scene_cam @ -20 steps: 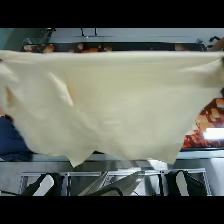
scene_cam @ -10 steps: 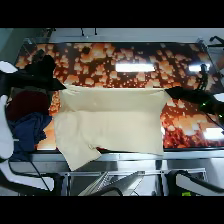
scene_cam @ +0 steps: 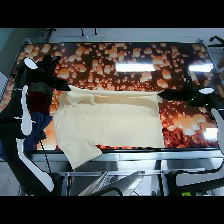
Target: Fold the shirts.
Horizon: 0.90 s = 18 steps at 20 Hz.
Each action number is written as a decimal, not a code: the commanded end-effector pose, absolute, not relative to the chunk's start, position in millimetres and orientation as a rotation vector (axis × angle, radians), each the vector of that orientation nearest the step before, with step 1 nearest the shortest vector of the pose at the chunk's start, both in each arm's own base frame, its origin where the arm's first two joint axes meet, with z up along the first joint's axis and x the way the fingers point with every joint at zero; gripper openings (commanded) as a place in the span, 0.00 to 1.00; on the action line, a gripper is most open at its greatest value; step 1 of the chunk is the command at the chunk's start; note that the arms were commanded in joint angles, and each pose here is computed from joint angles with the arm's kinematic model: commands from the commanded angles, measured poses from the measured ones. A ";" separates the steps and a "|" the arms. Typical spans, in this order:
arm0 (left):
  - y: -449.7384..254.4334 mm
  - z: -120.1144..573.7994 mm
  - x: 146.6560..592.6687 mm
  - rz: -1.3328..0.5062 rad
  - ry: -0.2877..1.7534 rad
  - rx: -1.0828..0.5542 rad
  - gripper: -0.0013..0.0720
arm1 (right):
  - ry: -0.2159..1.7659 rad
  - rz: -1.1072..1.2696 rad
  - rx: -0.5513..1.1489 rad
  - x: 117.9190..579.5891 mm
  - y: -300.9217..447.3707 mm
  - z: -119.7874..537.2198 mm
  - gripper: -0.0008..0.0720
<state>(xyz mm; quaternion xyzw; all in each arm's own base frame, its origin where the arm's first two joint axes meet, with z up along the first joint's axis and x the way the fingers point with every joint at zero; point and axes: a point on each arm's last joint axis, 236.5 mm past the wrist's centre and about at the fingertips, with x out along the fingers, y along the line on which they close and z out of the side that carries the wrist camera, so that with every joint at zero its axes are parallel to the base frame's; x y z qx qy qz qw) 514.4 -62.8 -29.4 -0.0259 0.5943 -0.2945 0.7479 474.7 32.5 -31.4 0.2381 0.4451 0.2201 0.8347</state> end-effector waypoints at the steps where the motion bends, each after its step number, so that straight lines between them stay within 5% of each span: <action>1: -62.5 -46.3 497.2 -0.658 1.386 -0.070 0.05 | 1.066 0.455 0.412 457.1 34.9 -61.8 0.03; 8: -65.2 -81.2 468.8 -0.665 1.495 -0.124 0.05 | 1.036 0.395 0.383 473.5 33.7 -77.2 0.04; 9: -66.3 -80.7 469.1 -0.666 1.494 -0.127 0.05 | 1.036 0.396 0.383 473.5 34.0 -77.1 0.06; 10: -69.8 -79.8 468.6 -0.674 1.494 -0.124 0.06 | 1.037 0.391 0.395 473.7 34.3 -76.8 0.27; 11: -71.6 -79.2 467.4 -0.679 1.498 -0.121 0.45 | 1.042 0.387 0.416 473.2 35.8 -75.9 0.42; 12: -71.9 -78.6 466.6 -0.676 1.503 -0.128 0.90 | 1.052 0.391 0.429 471.0 37.8 -75.9 0.42; 13: -72.6 -77.6 464.1 -0.668 1.518 -0.143 0.97 | 1.064 0.397 0.442 468.3 40.0 -75.4 0.42; 18: -49.5 -46.6 429.8 -0.576 1.663 -0.272 0.97 | 1.152 0.371 0.489 433.0 19.0 -40.9 0.43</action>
